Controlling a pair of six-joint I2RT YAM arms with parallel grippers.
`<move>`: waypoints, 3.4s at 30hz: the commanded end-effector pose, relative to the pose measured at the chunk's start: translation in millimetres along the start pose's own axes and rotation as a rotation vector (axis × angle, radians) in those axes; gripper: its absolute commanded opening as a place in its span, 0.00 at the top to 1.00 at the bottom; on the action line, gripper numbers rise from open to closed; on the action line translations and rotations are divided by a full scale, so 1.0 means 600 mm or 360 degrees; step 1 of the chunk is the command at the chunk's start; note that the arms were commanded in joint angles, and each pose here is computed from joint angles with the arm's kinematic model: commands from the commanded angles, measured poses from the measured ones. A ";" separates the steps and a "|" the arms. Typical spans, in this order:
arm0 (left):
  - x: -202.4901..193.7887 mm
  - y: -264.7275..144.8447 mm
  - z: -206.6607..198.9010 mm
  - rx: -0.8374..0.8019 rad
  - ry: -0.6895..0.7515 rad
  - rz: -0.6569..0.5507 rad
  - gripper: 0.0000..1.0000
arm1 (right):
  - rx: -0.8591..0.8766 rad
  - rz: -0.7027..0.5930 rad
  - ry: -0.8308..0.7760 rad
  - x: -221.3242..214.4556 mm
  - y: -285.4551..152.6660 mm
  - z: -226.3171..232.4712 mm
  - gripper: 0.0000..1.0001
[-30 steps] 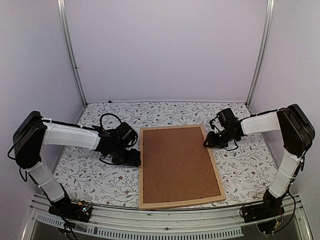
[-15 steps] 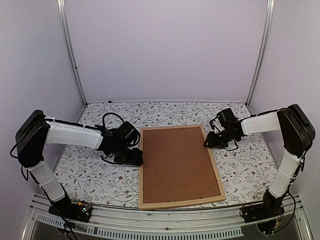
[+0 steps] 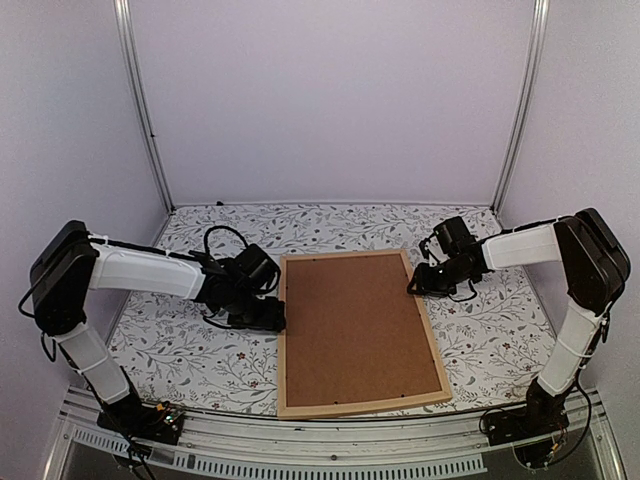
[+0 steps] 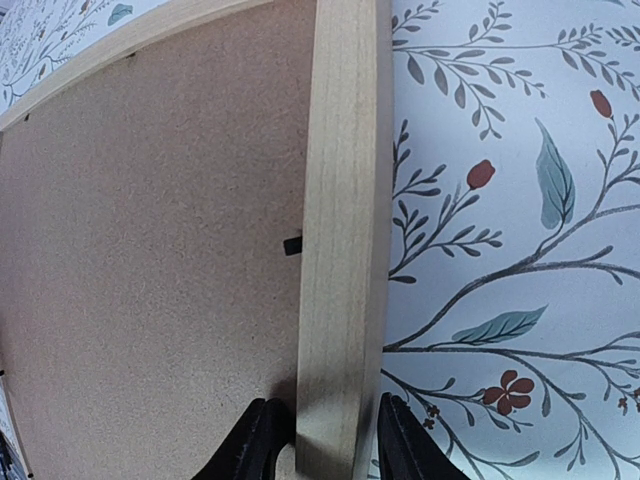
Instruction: Put the photo into the frame
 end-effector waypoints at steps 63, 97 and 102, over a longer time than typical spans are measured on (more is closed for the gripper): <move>0.041 -0.034 -0.055 -0.0157 0.0113 -0.0191 0.14 | -0.0135 0.0038 -0.0010 -0.013 -0.075 -0.005 0.34; 0.086 0.008 -0.025 -0.0164 0.0098 -0.0164 0.01 | -0.0402 0.0258 -0.0084 -0.108 -0.081 -0.036 0.48; 0.077 0.013 -0.029 -0.0203 0.0095 -0.0130 0.00 | -0.0415 0.0276 -0.0101 -0.113 -0.075 -0.031 0.48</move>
Point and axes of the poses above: each gripper's point midway between its finger pads, its own y axis out along the fingers, its own z axis along the line the jaws close on, x = y × z, the point moved 1 cm from there along -y, back along the fingers, and after that the axes turned 4 degrees about -y, right-handed, at the moved point
